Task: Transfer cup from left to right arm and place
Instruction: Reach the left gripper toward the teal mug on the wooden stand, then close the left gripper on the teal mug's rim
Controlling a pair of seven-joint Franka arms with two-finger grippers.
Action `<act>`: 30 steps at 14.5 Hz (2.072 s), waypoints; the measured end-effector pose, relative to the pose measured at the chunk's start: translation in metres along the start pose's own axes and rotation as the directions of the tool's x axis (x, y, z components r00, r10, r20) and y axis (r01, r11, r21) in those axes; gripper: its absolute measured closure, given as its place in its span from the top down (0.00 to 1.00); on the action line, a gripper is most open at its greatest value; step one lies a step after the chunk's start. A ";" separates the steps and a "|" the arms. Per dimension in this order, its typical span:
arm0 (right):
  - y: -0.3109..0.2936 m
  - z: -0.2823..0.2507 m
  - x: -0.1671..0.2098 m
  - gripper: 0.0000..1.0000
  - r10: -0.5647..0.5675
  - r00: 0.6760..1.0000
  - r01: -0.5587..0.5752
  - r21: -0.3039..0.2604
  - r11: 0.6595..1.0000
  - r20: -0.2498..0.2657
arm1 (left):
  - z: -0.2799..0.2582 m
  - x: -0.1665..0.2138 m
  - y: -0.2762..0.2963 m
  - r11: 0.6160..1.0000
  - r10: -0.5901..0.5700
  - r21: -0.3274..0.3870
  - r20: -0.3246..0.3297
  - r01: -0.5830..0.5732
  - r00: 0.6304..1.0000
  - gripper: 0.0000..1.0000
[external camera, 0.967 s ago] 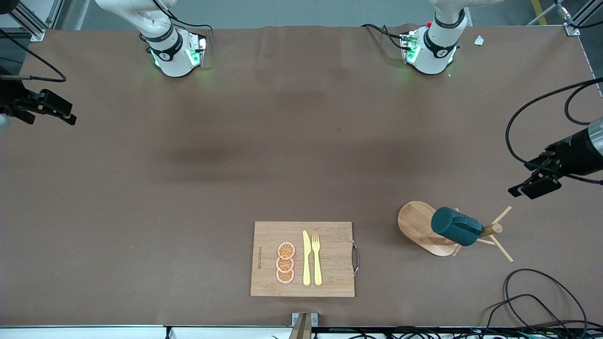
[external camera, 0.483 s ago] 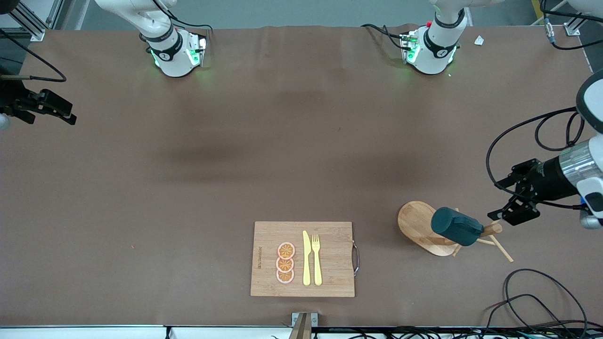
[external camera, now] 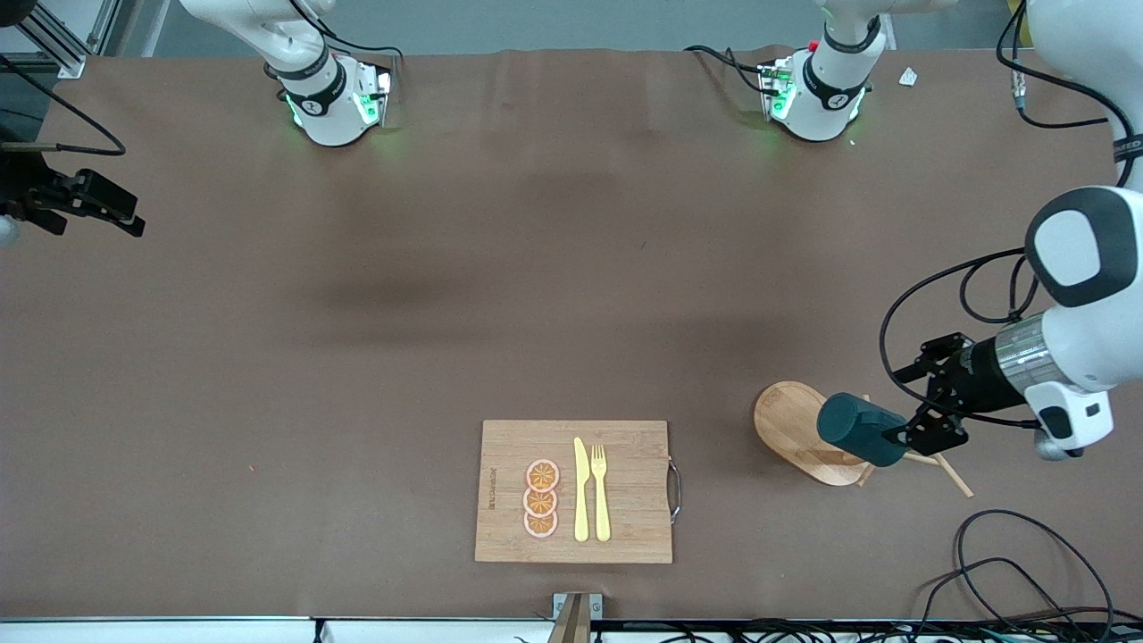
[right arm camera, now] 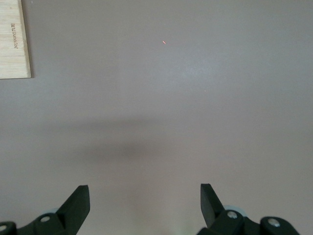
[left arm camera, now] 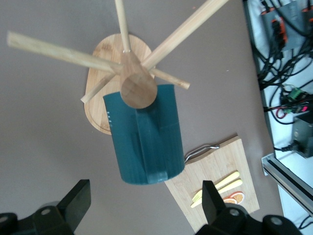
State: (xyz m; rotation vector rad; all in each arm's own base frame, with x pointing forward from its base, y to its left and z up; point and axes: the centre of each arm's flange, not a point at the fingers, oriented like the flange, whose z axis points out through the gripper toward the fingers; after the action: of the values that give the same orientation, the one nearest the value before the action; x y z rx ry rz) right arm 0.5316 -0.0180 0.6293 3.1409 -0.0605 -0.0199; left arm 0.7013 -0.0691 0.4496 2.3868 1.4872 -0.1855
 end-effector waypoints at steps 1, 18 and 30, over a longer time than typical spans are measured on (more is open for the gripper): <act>0.000 0.000 0.000 1.00 0.000 1.000 0.000 0.000 1.000 0.000 | 0.006 0.002 0.001 1.000 -0.008 0.003 0.001 0.008 1.000 1.00; 0.000 0.000 0.000 1.00 -0.001 1.000 0.001 0.000 1.000 0.000 | 0.062 0.029 0.005 0.997 -0.068 -0.024 0.032 0.069 0.997 1.00; 0.000 0.000 0.000 1.00 -0.001 1.000 0.001 0.000 1.000 0.000 | 0.067 0.030 0.005 0.996 -0.083 -0.028 0.054 0.085 0.995 0.85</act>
State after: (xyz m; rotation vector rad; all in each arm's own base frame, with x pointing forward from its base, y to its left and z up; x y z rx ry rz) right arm 0.5316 -0.0175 0.6293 3.1409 -0.0591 -0.0199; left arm 0.7237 -0.0682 0.3794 2.2799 1.5560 -0.2417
